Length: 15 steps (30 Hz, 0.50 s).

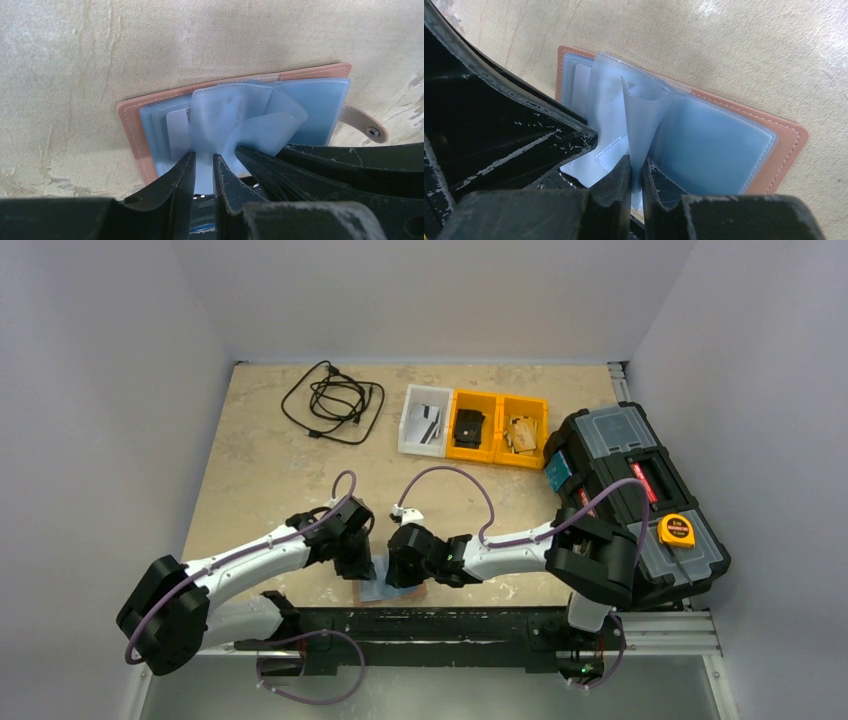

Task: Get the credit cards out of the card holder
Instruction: Remove the credit card from the card holder.

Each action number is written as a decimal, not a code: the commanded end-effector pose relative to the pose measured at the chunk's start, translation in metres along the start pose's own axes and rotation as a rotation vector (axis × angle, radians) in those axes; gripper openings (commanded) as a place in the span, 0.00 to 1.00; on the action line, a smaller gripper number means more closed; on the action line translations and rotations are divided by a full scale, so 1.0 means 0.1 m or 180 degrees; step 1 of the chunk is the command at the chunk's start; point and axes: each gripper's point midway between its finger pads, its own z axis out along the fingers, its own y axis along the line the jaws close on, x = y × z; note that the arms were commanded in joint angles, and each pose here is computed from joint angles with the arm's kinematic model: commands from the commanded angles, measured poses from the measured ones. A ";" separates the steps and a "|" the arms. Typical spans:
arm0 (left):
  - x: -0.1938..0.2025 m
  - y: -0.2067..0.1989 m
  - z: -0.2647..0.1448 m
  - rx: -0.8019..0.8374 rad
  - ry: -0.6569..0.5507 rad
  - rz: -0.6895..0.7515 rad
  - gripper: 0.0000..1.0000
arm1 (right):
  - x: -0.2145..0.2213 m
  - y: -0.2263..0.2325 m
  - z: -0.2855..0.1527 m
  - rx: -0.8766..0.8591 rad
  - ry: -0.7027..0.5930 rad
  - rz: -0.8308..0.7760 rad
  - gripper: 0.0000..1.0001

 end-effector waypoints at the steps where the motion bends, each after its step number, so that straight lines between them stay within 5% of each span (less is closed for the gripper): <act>1: -0.07 -0.14 0.02 0.0136 -0.0068 0.0083 0.17 | 0.16 -0.36 0.04 0.0341 0.0130 -0.0077 0.10; 10: -0.09 -0.10 0.04 0.0054 -0.0097 0.0015 0.00 | -0.06 -0.14 -0.16 0.0190 -0.0018 -0.0078 0.24; 15: -0.09 -0.12 0.03 0.0074 -0.0104 0.0004 0.00 | -0.26 0.05 -0.37 0.0065 -0.0168 -0.0073 0.38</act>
